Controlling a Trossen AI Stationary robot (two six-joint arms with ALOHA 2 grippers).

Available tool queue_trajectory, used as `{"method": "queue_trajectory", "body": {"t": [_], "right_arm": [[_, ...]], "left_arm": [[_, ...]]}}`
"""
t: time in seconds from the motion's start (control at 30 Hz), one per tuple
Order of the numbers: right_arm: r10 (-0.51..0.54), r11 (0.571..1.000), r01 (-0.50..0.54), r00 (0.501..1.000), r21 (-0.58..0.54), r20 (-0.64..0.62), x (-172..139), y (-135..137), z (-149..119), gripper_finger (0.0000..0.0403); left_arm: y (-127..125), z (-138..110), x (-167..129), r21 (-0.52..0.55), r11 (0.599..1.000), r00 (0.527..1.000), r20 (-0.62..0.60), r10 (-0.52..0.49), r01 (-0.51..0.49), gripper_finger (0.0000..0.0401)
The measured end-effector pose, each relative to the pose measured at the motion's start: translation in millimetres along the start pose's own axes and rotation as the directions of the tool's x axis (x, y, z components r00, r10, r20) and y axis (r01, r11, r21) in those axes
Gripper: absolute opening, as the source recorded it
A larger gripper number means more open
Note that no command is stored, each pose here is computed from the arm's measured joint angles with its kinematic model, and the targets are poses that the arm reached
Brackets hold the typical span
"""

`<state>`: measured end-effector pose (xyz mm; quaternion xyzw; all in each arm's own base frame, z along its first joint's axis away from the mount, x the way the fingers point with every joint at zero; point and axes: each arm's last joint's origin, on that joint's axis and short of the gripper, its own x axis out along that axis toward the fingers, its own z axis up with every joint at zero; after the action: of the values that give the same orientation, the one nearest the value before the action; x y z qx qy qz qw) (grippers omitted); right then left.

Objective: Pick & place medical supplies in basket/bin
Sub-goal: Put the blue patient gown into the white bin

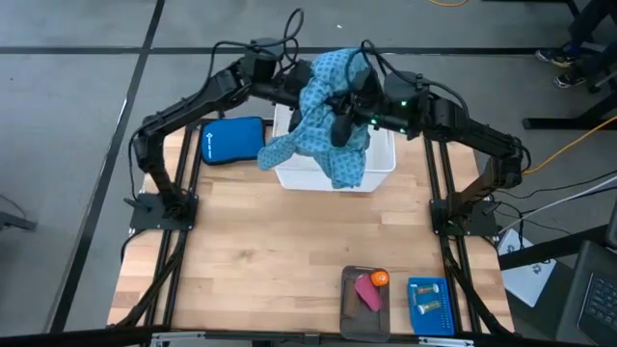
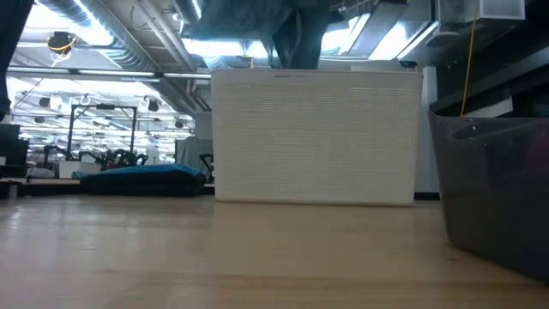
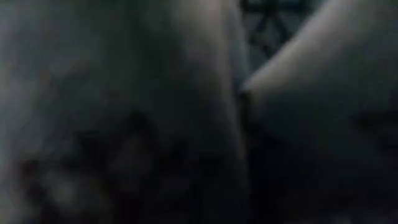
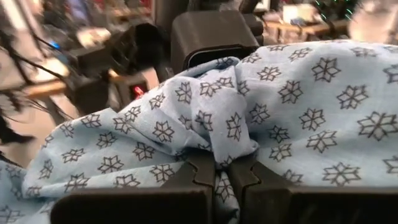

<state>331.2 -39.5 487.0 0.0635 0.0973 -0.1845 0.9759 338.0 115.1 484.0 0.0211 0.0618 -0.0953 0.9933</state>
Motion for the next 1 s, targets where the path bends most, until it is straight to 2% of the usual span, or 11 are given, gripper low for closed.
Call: {"method": "queue_trajectory", "body": {"t": [0.3,0.57,1.0], "right_arm": [[-0.177,0.984,0.176,0.965,-0.021,-0.192,-1.3,-10.4,-21.1,0.0005],[-0.262,0.965,0.255,0.909,-0.063,-0.324,-2.1,-22.0,-35.5,0.0005],[-0.358,0.932,0.346,0.846,-0.104,-0.394,0.7,-47.8,-41.5,0.0005]], "left_arm": [[21.8,-28.2,27.1,-0.037,0.999,0.997,-0.074,0.018,-0.021,0.0009],[45.8,-49.1,47.6,-0.022,1.000,0.998,-0.061,-0.002,0.000,0.0009],[85.4,-71.2,59.8,0.013,0.996,0.996,0.031,-0.085,0.085,0.0011]]}}
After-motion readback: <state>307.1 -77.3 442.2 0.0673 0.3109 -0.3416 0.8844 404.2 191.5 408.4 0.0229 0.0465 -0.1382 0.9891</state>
